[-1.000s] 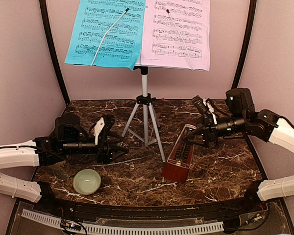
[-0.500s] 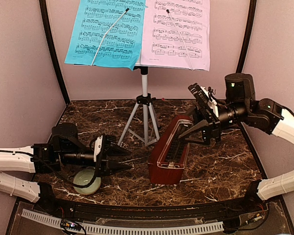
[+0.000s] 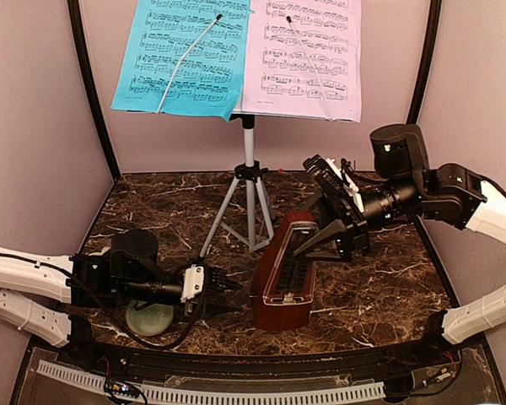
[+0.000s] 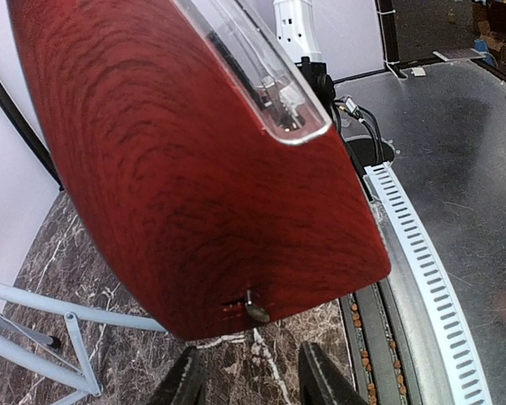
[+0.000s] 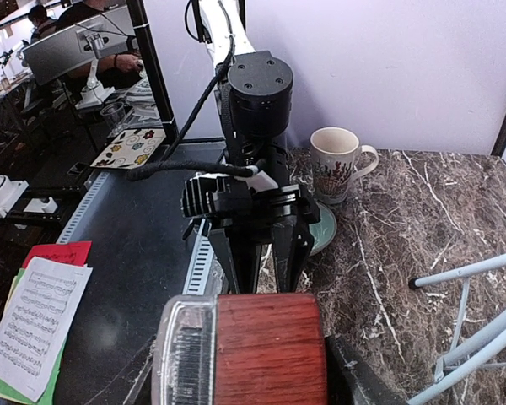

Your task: Set up the instrument practice props

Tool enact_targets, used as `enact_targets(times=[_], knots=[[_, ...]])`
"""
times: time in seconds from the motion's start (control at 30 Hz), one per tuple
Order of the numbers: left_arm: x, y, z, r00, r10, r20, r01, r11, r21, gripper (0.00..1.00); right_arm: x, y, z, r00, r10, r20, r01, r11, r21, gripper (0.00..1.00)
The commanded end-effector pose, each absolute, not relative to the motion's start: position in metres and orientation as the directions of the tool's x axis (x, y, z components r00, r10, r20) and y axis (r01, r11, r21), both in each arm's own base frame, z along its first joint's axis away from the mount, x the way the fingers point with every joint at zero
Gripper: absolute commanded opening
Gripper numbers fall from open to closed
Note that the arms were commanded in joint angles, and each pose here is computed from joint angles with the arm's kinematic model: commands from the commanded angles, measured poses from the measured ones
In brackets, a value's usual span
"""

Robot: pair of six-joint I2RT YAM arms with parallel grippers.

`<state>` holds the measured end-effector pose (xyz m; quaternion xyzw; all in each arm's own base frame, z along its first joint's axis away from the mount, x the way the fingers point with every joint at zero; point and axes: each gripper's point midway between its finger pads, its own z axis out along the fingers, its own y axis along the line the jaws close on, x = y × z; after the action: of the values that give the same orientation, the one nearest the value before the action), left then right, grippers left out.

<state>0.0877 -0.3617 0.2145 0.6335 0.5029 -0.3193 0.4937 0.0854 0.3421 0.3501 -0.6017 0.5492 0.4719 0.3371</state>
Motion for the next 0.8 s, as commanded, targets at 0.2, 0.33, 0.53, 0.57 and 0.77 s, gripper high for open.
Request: enact_targets(times=[0.2, 0.33, 0.53, 0.57, 0.77], knots=[[0.088, -0.373, 0.237, 0.293, 0.26, -0.92, 0.951, 0.015, 0.308, 0.4, 0.076, 0.351, 0.394, 0.076, -0.235, -0.969, -0.978, -0.205, -0.027, 0.19], [0.083, -0.375, 0.236, 0.278, 0.25, -0.928, 0.959, -0.011, 0.284, 0.61, 0.072, 0.352, 0.395, 0.088, -0.236, -0.968, -0.976, -0.214, -0.036, 0.18], [0.073, -0.38, 0.23, 0.237, 0.257, -0.937, 0.971, -0.07, 0.227, 0.84, 0.062, 0.355, 0.398, 0.11, -0.236, -0.965, -0.969, -0.242, -0.052, 0.18], [0.072, -0.38, 0.231, 0.234, 0.257, -0.938, 0.972, -0.076, 0.221, 0.84, 0.06, 0.355, 0.399, 0.114, -0.238, -0.964, -0.968, -0.246, -0.054, 0.18], [0.073, -0.384, 0.231, 0.224, 0.261, -0.939, 0.974, -0.083, 0.209, 0.84, 0.052, 0.358, 0.4, 0.144, -0.251, -0.957, -0.964, -0.255, -0.079, 0.17]])
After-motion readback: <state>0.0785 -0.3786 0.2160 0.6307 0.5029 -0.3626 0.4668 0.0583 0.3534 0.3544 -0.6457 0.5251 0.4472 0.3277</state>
